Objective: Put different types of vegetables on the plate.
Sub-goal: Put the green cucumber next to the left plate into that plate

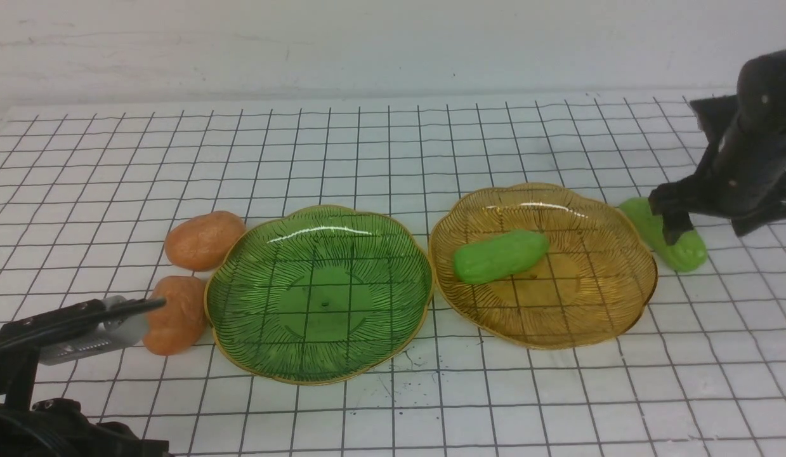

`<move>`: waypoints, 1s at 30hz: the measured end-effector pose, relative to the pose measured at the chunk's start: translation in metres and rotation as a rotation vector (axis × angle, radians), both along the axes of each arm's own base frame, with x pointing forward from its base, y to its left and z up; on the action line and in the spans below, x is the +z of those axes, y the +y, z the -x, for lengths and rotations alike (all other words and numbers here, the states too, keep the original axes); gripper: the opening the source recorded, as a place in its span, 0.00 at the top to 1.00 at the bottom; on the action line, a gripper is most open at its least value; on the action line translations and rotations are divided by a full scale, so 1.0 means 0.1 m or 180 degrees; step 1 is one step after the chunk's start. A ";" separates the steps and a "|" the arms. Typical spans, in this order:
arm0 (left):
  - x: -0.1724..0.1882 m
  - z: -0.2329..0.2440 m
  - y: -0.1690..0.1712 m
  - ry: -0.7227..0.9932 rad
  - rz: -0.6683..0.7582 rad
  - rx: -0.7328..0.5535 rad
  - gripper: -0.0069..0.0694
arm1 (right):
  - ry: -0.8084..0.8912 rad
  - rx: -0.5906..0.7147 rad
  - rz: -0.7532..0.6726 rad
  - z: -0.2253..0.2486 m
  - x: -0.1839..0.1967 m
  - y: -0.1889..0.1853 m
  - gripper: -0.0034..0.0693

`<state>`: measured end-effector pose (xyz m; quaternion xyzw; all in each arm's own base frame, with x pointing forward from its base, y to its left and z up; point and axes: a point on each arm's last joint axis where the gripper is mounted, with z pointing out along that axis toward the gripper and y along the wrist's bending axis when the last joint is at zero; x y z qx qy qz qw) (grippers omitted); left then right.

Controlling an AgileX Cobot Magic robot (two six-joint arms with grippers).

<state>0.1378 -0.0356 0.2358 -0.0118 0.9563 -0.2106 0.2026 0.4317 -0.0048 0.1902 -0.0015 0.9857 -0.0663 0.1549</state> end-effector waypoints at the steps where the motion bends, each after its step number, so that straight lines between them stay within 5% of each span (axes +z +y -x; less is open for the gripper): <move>1: 0.00 0.00 0.00 0.0000 0.0000 0.0000 0.87 | 0.0009 -0.0004 0.0000 0.00 -0.01 -0.01 0.07; 9: 0.00 0.00 0.00 0.0000 -0.0007 -0.0002 0.79 | 0.0211 0.0125 0.0006 -0.08 -0.38 -0.03 0.12; 14: 0.00 0.00 0.00 0.0003 -0.0008 0.0002 0.75 | 0.0217 0.0265 0.0056 -0.08 -0.38 -0.03 0.38; 17: 0.03 -0.01 0.00 0.0005 0.0007 0.0016 0.74 | 0.0237 0.0266 0.0063 -0.06 -0.32 -0.03 0.44; 24: 0.38 -0.11 0.02 -0.0212 -0.0112 -0.0046 0.71 | 0.0083 0.0207 0.0067 0.09 0.22 -0.04 0.44; 30: 0.72 -0.22 0.12 -0.0607 -0.0476 0.0068 0.60 | 0.0130 0.0001 -0.0581 0.47 0.84 0.12 0.44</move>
